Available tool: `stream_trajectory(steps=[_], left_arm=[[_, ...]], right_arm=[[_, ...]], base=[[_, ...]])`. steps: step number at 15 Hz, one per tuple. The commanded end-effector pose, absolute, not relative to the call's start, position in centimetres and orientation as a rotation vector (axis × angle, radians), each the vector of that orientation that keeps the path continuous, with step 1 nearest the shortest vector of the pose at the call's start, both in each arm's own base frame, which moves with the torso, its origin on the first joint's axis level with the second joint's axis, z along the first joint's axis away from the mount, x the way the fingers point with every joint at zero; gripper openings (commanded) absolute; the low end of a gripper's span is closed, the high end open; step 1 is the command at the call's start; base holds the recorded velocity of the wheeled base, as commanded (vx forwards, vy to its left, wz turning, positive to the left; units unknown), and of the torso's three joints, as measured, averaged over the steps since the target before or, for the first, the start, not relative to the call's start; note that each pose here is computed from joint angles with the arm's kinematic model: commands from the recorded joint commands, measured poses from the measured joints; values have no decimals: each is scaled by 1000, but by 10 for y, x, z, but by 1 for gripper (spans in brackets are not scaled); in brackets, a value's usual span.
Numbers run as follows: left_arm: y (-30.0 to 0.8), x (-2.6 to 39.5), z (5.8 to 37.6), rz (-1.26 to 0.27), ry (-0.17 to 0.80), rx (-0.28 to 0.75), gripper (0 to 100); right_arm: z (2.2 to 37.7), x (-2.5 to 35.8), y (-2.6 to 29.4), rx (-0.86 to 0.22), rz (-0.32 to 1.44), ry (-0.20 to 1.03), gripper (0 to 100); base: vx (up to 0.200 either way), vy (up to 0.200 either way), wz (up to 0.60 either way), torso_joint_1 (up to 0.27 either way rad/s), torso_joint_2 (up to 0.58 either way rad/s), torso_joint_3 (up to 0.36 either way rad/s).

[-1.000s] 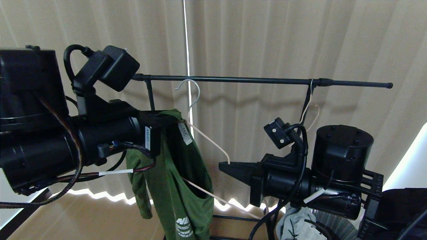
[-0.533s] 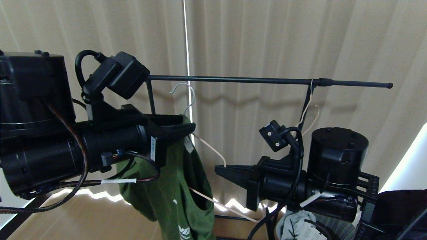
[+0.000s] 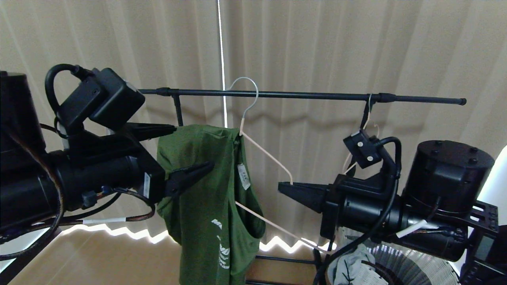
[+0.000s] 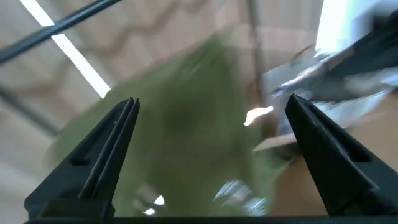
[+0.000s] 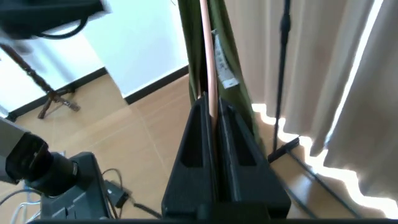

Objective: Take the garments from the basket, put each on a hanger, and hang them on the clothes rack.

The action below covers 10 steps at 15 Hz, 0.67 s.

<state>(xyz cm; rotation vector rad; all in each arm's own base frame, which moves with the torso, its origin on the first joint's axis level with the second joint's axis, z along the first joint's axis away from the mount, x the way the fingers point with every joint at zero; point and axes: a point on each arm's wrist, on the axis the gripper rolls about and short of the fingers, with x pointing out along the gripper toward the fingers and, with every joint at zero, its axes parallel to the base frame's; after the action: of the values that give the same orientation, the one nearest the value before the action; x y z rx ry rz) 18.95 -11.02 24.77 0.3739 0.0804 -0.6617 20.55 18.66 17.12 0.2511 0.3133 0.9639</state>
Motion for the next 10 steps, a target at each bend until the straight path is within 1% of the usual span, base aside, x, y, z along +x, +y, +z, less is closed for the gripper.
stream_trajectory(steps=[1,2,4,5,6,7,10], left_arm=[[-96,190,246,-603,72,407,100],[-92,192,245,-578,44,428,100],[-88,194,245,-556,-10,497,100],[-88,194,245,-556,-15,508,100],[-89,196,243,-557,-35,599,100],[-90,199,242,-560,-47,667,100],[-93,216,240,-550,-57,787,100]], right_arm=[[178,196,172,227,954,270,0],[178,195,165,193,943,252,0],[179,193,162,188,945,243,0],[179,193,162,186,945,242,0],[179,193,163,186,946,244,0],[179,193,163,186,948,245,0],[179,189,167,183,972,247,0]], base=[[0,0,0,0,0,0],[0,0,0,0,0,0],[0,0,0,0,0,0],[0,0,0,0,0,0],[0,0,0,0,0,0],[0,0,0,0,0,0],[0,0,0,0,0,0]])
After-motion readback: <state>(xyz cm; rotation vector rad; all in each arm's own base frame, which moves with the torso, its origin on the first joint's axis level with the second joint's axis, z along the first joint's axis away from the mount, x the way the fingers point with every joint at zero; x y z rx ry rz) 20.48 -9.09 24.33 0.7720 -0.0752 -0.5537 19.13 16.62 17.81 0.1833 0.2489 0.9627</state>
